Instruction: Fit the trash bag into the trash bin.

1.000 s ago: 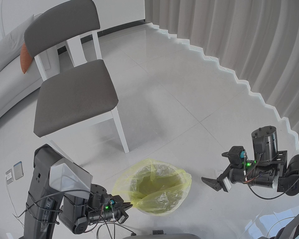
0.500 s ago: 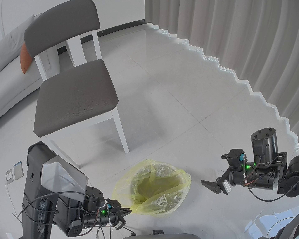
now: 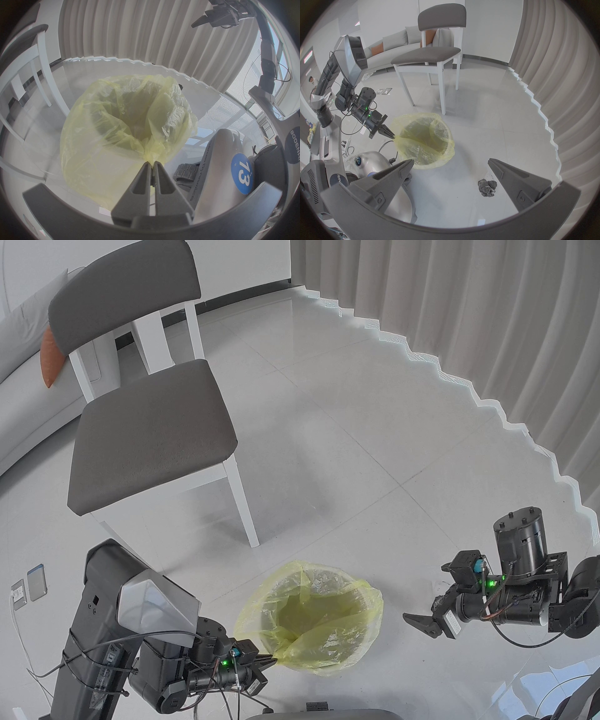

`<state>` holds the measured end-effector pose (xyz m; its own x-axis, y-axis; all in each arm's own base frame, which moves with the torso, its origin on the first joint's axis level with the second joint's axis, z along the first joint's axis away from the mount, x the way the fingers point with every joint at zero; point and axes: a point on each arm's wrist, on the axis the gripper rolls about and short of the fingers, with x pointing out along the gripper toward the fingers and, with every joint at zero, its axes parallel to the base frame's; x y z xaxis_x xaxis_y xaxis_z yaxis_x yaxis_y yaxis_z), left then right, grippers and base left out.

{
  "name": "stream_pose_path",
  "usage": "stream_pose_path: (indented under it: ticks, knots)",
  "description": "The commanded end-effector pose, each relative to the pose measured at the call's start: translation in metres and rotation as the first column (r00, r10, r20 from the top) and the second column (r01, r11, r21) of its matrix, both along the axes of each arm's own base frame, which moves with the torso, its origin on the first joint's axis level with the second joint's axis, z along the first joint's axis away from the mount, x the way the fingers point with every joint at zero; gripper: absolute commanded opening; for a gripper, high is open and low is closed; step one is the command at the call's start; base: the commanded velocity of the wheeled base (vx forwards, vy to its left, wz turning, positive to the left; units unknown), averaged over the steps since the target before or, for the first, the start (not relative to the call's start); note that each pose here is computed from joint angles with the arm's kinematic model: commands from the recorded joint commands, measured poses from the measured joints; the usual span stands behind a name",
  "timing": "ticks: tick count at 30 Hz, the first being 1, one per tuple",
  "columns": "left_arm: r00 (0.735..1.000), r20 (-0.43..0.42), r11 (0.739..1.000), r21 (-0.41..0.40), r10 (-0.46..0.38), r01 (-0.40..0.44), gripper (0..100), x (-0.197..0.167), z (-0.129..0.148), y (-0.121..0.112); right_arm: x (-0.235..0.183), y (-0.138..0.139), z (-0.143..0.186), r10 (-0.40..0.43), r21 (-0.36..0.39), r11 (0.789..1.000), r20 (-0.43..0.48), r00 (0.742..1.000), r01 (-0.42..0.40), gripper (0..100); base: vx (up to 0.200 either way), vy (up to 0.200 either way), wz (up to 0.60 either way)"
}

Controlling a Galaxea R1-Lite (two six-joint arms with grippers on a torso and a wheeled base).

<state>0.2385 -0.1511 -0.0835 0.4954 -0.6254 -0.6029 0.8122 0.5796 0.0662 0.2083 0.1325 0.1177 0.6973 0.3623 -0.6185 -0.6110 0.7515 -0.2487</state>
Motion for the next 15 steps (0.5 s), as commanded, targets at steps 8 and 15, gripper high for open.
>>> stream_pose_path:
  ticks: [8,15]
  knots:
    - [1.000,-0.012,1.000,0.001,-0.001,0.001,0,0.000,-0.005,-0.002,0.022,0.008,-0.026,-0.014,-0.042,0.999,-0.077,0.997,0.011,100,0.000,0.000,0.00]
    - [1.000,-0.024,1.000,0.005,-0.001,0.001,100,-0.009,0.002,0.004,0.033,0.014,-0.030,-0.011,-0.039,0.999,-0.084,0.996,0.008,100,0.000,0.000,0.00]
